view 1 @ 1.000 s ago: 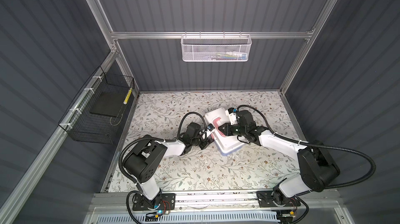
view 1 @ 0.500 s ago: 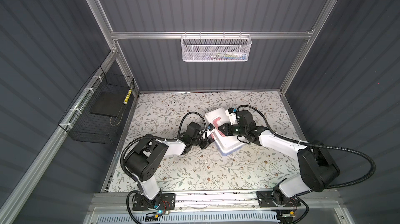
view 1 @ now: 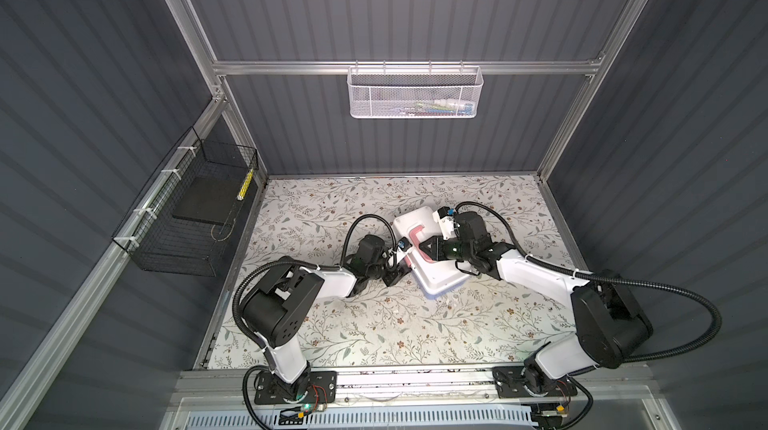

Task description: Pack the tool kit

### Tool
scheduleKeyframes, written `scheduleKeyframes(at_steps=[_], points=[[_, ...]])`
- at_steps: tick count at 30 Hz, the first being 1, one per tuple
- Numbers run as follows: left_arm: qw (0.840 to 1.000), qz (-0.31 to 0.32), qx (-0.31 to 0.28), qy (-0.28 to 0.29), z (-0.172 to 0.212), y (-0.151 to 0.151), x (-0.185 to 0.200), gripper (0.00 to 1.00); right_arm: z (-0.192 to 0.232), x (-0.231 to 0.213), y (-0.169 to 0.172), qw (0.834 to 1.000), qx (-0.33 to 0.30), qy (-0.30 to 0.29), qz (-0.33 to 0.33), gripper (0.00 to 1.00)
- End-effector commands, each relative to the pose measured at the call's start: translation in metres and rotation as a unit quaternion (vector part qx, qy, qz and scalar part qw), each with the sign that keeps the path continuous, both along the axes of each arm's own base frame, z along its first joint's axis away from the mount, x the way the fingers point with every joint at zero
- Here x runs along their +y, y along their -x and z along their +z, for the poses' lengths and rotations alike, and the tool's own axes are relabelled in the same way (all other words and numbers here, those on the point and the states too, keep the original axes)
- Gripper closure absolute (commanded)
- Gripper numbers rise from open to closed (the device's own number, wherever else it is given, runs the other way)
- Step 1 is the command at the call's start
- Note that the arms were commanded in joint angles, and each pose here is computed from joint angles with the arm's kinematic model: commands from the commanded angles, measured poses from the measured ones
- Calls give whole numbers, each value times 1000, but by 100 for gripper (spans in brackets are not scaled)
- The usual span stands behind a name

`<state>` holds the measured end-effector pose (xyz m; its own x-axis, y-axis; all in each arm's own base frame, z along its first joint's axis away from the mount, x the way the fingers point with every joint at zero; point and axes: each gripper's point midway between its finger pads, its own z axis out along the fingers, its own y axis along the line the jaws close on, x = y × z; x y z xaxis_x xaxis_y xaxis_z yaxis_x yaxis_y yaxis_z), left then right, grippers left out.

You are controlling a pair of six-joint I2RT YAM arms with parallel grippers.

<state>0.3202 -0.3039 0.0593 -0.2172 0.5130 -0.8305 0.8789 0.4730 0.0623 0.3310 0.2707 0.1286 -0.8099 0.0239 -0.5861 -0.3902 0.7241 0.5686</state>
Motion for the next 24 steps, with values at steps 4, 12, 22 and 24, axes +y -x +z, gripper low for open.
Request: scheduleKeyframes(at_steps=[4,12,22,24], points=[[999,26,-42,7,13,-29,4,44,-102,-41,66,975,186,120,-7,80],[999,26,-37,4,9,-29,5,44,-102,-41,66,975,187,121,-7,80],[999,27,-41,9,11,-31,4,44,-102,-41,66,974,189,121,-7,80],[999,27,-41,10,12,-31,4,44,-103,-40,66,974,189,121,-7,80]])
